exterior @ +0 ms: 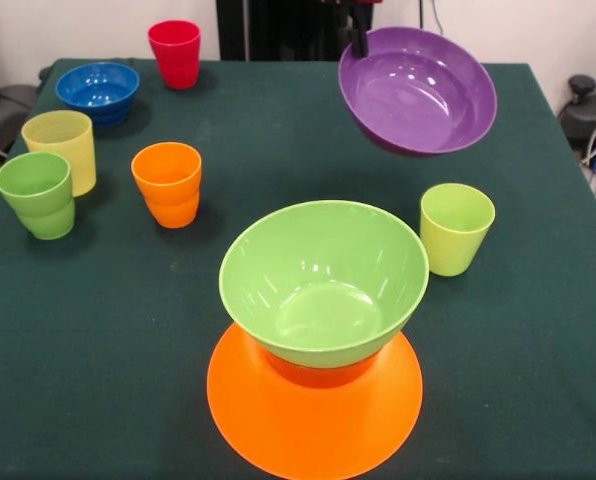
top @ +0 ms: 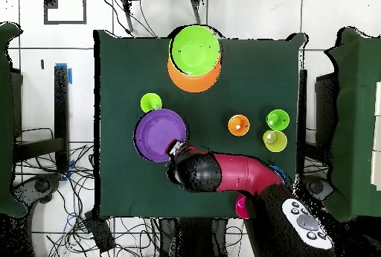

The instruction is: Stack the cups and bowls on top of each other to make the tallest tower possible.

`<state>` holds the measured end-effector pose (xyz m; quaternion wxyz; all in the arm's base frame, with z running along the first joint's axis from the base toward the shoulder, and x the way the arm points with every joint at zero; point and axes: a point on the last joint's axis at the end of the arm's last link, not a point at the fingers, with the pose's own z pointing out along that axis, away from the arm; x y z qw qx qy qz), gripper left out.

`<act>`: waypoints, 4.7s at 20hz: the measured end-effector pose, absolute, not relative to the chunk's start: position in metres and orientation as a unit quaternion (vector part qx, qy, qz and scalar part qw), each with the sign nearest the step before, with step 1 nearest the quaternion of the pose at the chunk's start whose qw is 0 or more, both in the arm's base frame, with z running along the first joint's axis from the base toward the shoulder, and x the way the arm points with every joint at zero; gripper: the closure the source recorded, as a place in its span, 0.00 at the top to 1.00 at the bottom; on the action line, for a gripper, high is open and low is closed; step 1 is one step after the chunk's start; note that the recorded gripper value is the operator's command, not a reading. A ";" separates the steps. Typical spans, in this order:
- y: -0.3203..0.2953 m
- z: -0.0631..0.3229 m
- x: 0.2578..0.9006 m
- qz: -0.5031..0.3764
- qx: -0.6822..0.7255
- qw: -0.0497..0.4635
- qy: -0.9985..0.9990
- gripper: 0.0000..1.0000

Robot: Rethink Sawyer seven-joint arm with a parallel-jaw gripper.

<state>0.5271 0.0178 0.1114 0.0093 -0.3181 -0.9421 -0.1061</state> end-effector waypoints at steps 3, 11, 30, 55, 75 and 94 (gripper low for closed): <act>0.015 0.124 0.543 -0.104 -0.316 0.003 -0.943 0.00; 0.011 0.152 0.588 -0.110 -0.317 0.002 -0.942 0.00; -0.001 0.222 0.695 -0.138 -0.315 0.001 -0.939 0.00; -0.037 0.249 0.816 -0.214 -0.331 -0.014 -0.919 0.00; -0.112 0.208 0.822 -0.236 -0.297 -0.030 -0.925 0.00; -0.160 0.195 0.805 -0.245 -0.310 -0.032 -0.918 0.00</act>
